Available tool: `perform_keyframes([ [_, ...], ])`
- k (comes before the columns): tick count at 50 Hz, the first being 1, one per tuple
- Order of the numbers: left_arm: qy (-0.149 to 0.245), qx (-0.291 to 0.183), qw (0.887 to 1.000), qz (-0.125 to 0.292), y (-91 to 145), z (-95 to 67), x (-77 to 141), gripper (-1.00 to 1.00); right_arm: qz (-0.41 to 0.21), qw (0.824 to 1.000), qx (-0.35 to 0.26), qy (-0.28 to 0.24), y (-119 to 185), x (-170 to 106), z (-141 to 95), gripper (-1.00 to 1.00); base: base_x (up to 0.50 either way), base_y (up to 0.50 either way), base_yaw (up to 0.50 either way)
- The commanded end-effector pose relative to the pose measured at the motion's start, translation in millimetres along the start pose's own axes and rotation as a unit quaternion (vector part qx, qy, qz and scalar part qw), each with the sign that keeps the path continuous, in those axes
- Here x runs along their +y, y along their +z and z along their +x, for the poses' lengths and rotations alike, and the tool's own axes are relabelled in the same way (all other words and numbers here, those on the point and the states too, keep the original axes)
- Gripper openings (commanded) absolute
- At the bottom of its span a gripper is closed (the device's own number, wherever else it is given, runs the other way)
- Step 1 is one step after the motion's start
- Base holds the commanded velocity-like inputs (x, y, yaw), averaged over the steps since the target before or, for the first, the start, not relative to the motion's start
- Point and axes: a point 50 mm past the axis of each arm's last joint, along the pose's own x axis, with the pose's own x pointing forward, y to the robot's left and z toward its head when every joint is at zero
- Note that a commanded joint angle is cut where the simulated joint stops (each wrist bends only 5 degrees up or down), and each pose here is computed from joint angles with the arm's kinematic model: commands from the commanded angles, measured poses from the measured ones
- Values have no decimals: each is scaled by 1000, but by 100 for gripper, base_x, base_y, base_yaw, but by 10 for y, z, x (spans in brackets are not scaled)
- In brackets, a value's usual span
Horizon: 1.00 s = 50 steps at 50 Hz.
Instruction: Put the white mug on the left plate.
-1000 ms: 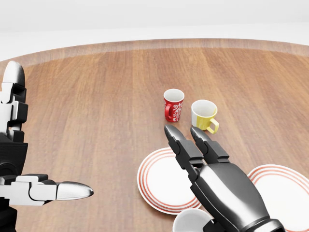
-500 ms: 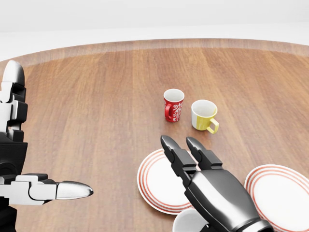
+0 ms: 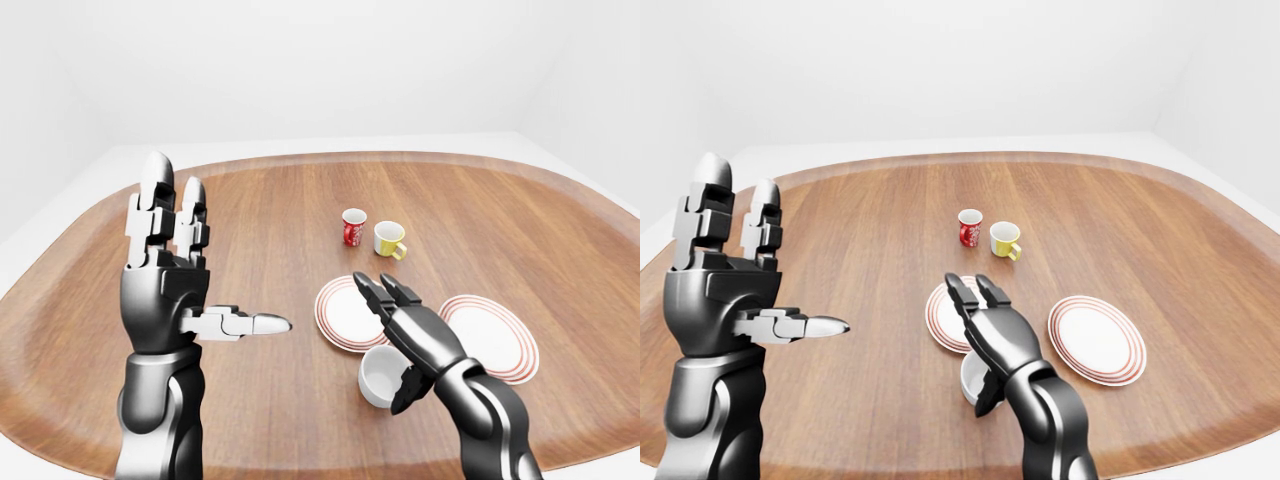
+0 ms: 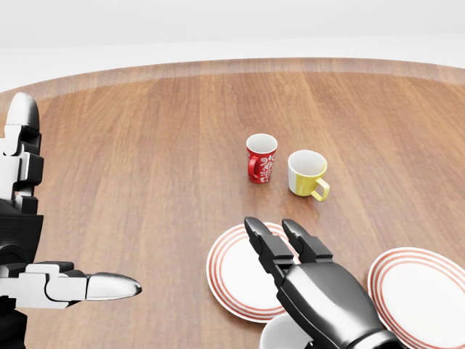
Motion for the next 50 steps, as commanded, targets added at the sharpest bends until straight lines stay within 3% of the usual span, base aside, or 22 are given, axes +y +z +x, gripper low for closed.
perform_keyframes([
  [1,-1,2,1000,0,-7,-3,-5,100,-4,1000,11,11,-38,42,38,100,0,0,0],
  [50,-1,2,1000,1,-6,-4,-5,100,16,997,41,65,-244,273,277,100,0,0,0],
])
